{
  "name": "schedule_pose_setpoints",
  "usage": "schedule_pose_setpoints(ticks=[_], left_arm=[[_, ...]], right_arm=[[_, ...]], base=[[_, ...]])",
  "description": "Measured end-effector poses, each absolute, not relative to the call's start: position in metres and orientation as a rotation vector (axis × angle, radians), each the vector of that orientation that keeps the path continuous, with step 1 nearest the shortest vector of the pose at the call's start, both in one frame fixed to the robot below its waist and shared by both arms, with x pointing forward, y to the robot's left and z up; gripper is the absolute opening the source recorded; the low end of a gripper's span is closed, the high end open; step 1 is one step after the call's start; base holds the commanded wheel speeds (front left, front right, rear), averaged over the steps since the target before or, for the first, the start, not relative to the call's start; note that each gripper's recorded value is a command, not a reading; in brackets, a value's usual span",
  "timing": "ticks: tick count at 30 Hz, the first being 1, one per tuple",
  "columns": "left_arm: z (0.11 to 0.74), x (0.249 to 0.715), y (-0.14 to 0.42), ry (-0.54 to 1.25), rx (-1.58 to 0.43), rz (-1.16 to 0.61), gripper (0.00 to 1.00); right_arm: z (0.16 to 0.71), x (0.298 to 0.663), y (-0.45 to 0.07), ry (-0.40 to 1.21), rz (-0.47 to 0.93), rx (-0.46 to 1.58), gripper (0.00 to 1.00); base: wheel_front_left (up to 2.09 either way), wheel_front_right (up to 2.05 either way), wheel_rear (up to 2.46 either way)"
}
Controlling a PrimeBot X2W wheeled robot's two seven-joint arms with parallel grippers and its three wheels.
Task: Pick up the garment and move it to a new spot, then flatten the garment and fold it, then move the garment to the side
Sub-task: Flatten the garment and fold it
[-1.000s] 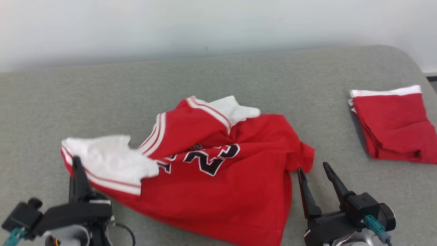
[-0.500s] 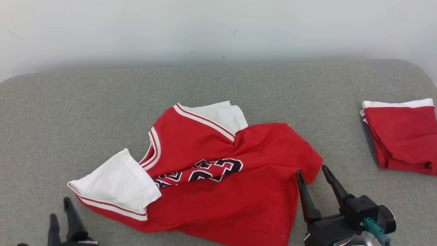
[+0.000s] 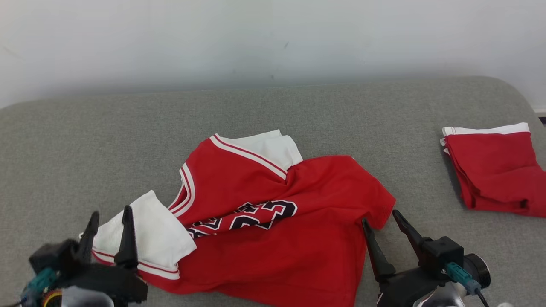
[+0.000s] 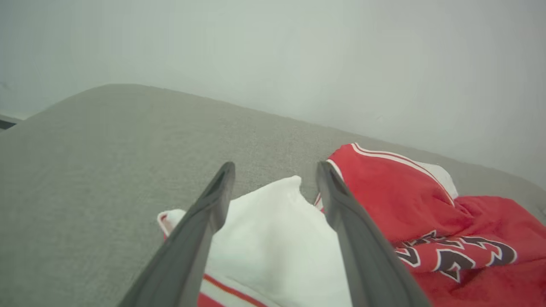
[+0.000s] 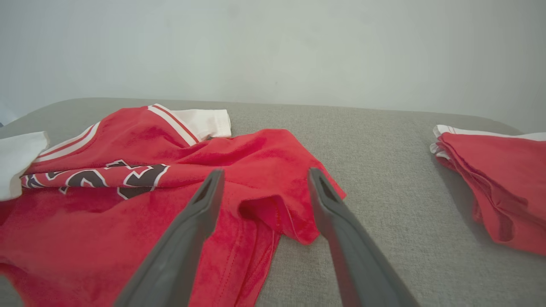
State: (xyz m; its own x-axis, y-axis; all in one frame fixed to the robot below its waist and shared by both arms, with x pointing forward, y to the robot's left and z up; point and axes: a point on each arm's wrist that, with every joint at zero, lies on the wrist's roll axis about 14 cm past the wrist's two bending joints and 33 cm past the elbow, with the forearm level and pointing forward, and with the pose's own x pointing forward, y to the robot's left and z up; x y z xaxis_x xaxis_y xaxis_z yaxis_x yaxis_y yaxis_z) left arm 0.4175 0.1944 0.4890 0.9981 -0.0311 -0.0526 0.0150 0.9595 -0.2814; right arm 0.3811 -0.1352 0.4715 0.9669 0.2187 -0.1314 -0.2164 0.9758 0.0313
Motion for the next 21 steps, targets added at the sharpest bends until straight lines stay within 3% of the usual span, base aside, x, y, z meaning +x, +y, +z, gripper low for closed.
schedule_pose_setpoints(ticks=[6, 11, 21], left_arm=[[0.501, 0.455, 0.172, 0.168, -0.056, -0.165, 1.00], [0.465, 0.468, 0.176, 0.387, 0.055, -0.189, 1.00], [0.404, 0.477, 0.178, 0.699, 0.128, -0.256, 1.00]], right_arm=[[0.474, 0.377, -0.125, 0.206, 0.262, 0.021, 1.00], [0.479, 0.374, -0.113, 0.227, 0.300, 0.035, 1.00], [0.466, 0.375, -0.122, 0.280, 0.283, 0.046, 1.00]], base=[[0.00, 0.00, 0.00], [0.00, 0.00, 0.00], [0.00, 0.00, 0.00]])
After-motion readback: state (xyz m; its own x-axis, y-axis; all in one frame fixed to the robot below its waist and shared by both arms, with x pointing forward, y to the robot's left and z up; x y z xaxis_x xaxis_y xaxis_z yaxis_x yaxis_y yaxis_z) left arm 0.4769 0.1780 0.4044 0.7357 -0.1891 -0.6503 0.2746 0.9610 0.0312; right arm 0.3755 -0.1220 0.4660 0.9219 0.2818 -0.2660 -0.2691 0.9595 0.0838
